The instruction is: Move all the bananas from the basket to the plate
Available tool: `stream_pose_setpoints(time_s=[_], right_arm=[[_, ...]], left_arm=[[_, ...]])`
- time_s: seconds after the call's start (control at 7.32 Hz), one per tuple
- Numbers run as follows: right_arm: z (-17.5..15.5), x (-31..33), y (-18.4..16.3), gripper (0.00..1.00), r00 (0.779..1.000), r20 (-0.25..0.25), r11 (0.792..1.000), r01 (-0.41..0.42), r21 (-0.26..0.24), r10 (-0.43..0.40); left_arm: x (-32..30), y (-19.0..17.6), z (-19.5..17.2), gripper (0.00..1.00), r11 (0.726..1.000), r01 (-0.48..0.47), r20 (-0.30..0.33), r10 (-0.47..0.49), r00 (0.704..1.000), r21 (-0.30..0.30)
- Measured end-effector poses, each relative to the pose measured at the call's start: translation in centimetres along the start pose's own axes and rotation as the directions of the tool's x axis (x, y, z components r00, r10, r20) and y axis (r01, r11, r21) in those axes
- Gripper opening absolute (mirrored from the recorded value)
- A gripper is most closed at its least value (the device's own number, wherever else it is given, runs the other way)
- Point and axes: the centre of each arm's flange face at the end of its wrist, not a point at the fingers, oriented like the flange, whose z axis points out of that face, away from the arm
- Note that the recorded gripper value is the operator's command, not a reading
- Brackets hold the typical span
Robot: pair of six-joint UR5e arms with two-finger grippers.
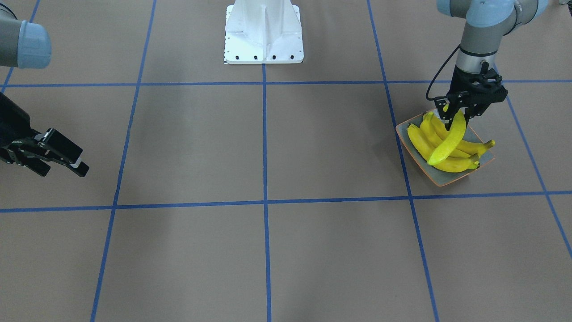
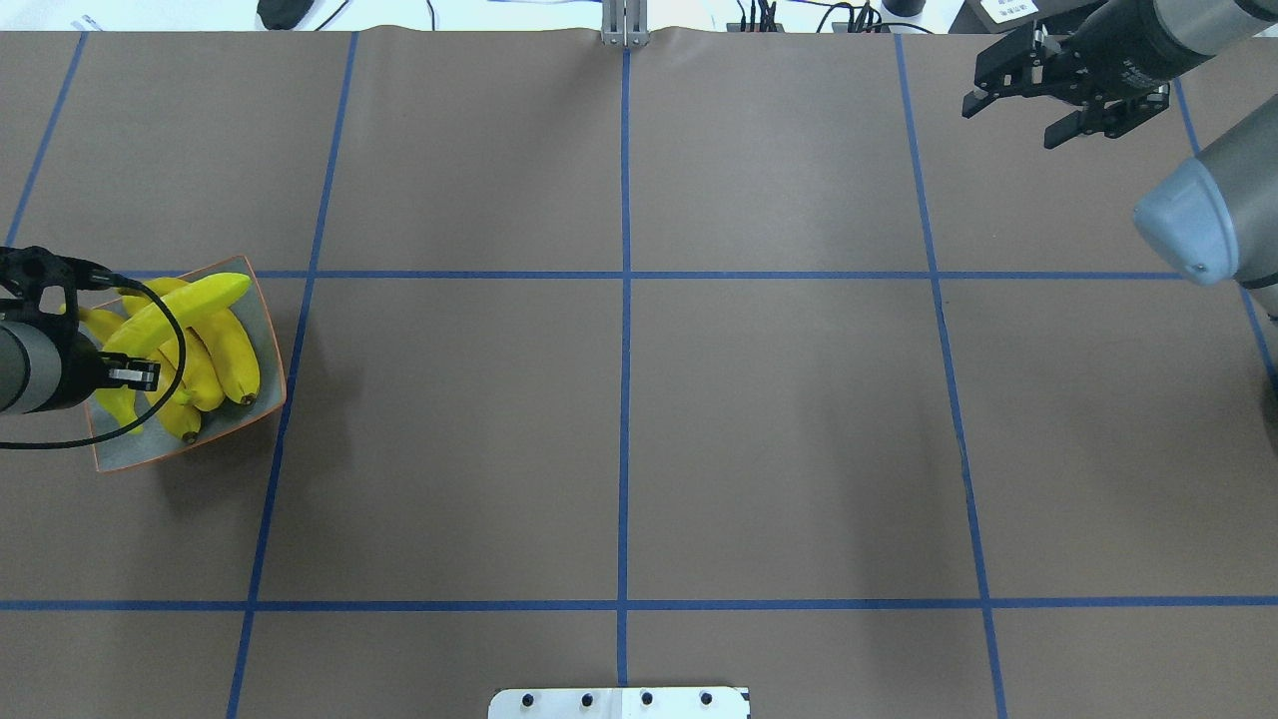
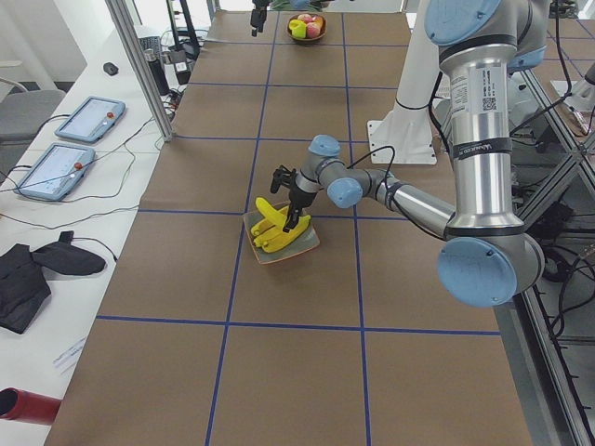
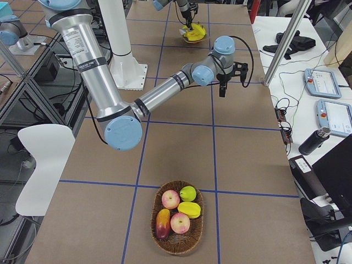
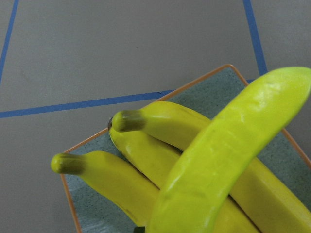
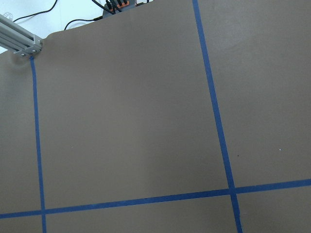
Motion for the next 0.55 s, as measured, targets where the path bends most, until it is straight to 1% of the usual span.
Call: stream_pose_setpoints(time_s=[0.14, 0.27, 0.41, 0.55], right_arm=[[0.02, 0.1, 0.05, 1.0, 1.0, -0.001, 1.0, -0.001, -0.001, 0.001], [0.02, 0.14, 0.07, 1.0, 1.0, -0.001, 1.0, -0.001, -0.001, 0.001], [0.01, 0.15, 0.08, 1.0, 1.0, -0.001, 1.0, -0.001, -0.001, 0.001], [0.0, 0.14, 0.08, 1.0, 1.0, 0.0, 1.0, -0.001, 0.0, 0.001]], left_arm=[[-0.2, 0.13, 0.39, 0.32, 1.0, -0.012, 0.006, 0.012, 1.0, -0.005], [-0.29, 0.2, 0.72, 0.82, 1.0, -0.017, 0.011, 0.017, 1.0, -0.01], [-0.34, 0.26, 0.99, 1.0, 1.0, -0.018, 0.014, 0.018, 1.0, -0.014], [-0.31, 0.28, 1.05, 1.0, 1.0, -0.018, 0.012, 0.019, 1.0, -0.016]])
